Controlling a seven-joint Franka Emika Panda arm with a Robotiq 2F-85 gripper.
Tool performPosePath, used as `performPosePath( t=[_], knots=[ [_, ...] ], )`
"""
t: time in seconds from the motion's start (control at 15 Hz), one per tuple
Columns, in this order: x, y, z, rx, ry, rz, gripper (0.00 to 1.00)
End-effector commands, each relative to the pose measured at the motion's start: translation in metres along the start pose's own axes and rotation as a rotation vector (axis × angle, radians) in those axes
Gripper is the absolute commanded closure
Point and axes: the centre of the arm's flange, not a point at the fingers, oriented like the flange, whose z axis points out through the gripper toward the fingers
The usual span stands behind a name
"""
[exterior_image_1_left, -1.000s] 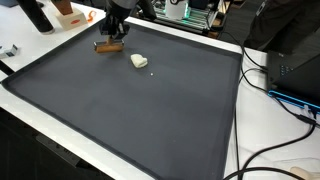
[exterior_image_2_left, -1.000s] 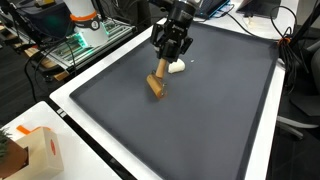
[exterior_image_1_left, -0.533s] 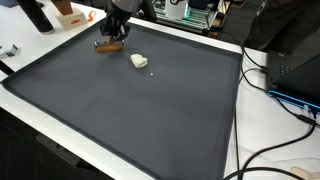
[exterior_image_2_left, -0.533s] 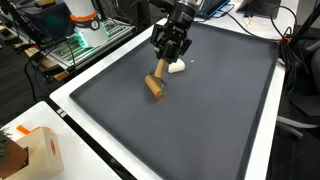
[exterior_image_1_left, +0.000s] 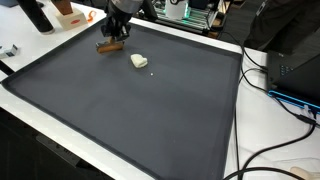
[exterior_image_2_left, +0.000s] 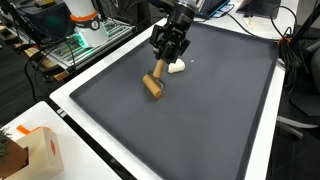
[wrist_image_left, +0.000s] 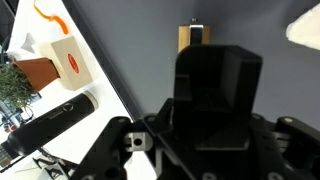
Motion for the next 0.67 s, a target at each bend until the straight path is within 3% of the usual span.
performPosePath(
  t=[0.0, 0.6],
  knots=[
    [0.001, 0.003, -0.003, 0.01, -0.046, -0.057, 0.77],
    [0.009, 0.022, -0.014, 0.109, -0.19, -0.129, 0.77]
  ],
)
